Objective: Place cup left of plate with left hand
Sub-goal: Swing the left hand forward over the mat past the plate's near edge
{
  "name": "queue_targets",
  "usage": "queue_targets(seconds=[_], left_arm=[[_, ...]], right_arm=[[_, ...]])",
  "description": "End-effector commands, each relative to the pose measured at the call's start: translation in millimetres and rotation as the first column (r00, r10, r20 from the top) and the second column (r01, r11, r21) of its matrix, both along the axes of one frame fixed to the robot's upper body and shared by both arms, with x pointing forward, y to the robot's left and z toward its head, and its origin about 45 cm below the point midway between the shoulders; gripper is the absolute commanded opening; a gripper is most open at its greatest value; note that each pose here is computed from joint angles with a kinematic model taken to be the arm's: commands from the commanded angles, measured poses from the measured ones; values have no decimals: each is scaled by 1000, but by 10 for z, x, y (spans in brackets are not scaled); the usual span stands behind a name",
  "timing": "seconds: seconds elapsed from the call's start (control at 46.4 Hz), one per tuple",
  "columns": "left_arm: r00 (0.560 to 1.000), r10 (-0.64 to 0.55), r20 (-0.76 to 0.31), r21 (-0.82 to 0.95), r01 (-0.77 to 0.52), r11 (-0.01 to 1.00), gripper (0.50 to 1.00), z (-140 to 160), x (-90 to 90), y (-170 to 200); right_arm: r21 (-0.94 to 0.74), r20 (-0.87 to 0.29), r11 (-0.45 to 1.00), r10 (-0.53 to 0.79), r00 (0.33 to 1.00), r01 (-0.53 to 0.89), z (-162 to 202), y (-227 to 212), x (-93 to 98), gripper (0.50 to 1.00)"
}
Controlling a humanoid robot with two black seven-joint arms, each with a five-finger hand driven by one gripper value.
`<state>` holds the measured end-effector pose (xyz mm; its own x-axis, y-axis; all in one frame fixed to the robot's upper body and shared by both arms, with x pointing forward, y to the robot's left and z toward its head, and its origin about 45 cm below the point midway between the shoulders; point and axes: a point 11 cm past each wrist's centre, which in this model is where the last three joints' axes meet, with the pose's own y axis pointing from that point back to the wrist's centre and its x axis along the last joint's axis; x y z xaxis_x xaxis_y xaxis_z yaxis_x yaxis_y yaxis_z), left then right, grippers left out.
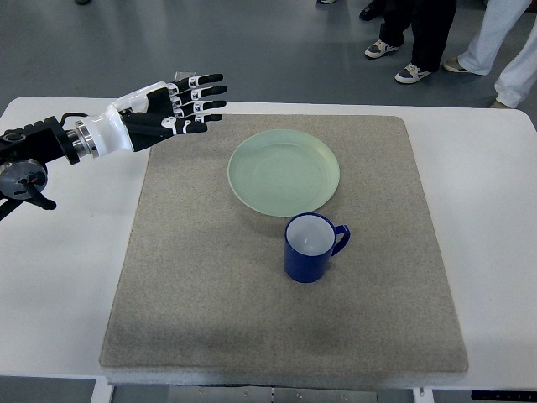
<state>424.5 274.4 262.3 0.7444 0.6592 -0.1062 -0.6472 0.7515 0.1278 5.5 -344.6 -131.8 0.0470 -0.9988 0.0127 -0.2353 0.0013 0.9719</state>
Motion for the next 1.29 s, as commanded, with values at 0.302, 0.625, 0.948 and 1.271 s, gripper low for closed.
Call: queue_targets(seconds=[0.302, 0.625, 0.948, 1.271], left_arm=[[999, -47, 27, 130, 43, 991, 999, -42, -89, 99], [996, -80, 29, 127, 76, 989, 999, -42, -124, -13], [999, -47, -1, 110, 47, 993, 999, -235, -48, -66], [1000, -11, 8, 108, 10, 994, 999, -225, 62, -31]], right_arm=[[0, 0, 1000, 0, 1000, 0, 0, 0, 0, 932], [0, 0, 1000, 0, 1000, 0, 0, 0, 0, 932], [0, 0, 1000, 0, 1000, 0, 0, 0, 0, 932], [0, 0, 1000, 0, 1000, 0, 0, 0, 0, 932]])
